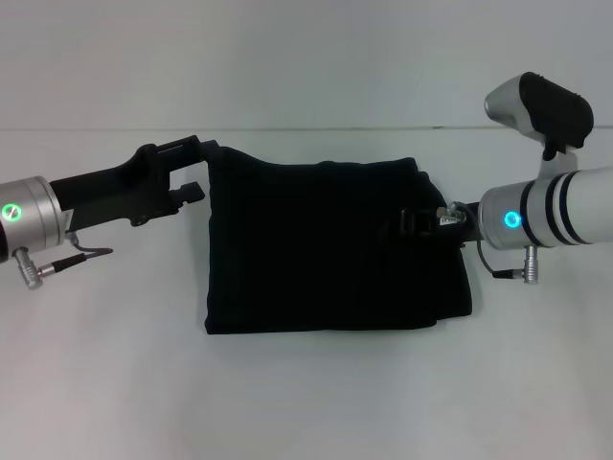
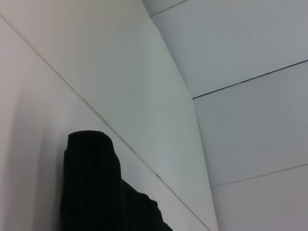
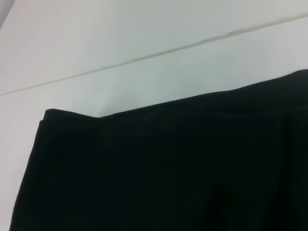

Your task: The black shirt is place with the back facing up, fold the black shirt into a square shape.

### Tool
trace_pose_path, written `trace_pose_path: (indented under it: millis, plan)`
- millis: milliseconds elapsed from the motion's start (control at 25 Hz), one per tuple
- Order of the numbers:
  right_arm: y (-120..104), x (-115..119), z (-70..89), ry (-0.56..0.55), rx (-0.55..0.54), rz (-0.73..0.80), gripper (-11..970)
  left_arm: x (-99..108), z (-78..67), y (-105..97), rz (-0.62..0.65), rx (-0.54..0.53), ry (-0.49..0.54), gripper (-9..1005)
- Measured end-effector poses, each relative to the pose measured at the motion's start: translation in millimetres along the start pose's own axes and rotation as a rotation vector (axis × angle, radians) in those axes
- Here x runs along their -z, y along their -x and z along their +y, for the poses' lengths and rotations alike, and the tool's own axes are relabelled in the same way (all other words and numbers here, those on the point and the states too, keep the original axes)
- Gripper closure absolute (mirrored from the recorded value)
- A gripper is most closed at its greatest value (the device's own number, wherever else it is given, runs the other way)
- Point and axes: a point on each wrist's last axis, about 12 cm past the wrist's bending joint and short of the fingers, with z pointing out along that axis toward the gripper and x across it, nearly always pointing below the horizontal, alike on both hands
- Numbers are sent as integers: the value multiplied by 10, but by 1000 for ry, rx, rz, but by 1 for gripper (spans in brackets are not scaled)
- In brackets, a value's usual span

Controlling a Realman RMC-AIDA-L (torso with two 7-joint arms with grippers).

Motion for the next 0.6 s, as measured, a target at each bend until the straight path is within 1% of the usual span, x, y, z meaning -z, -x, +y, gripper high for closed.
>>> trace_pose_path:
  millis: [80, 320, 520, 600]
  plan:
    - [4, 18, -27, -1, -7, -3, 604, 5, 6, -2, -1, 0, 1, 264]
    - [-5, 30, -50, -1, -13, -1, 847, 5, 11, -5, -4, 0, 2, 268]
    - [49, 54, -39, 1, -4, -20, 938, 4, 11, -5, -5, -1, 2, 271]
    - [84, 71, -27, 4, 3, -29, 936, 4, 10, -3, -6, 0, 2, 273]
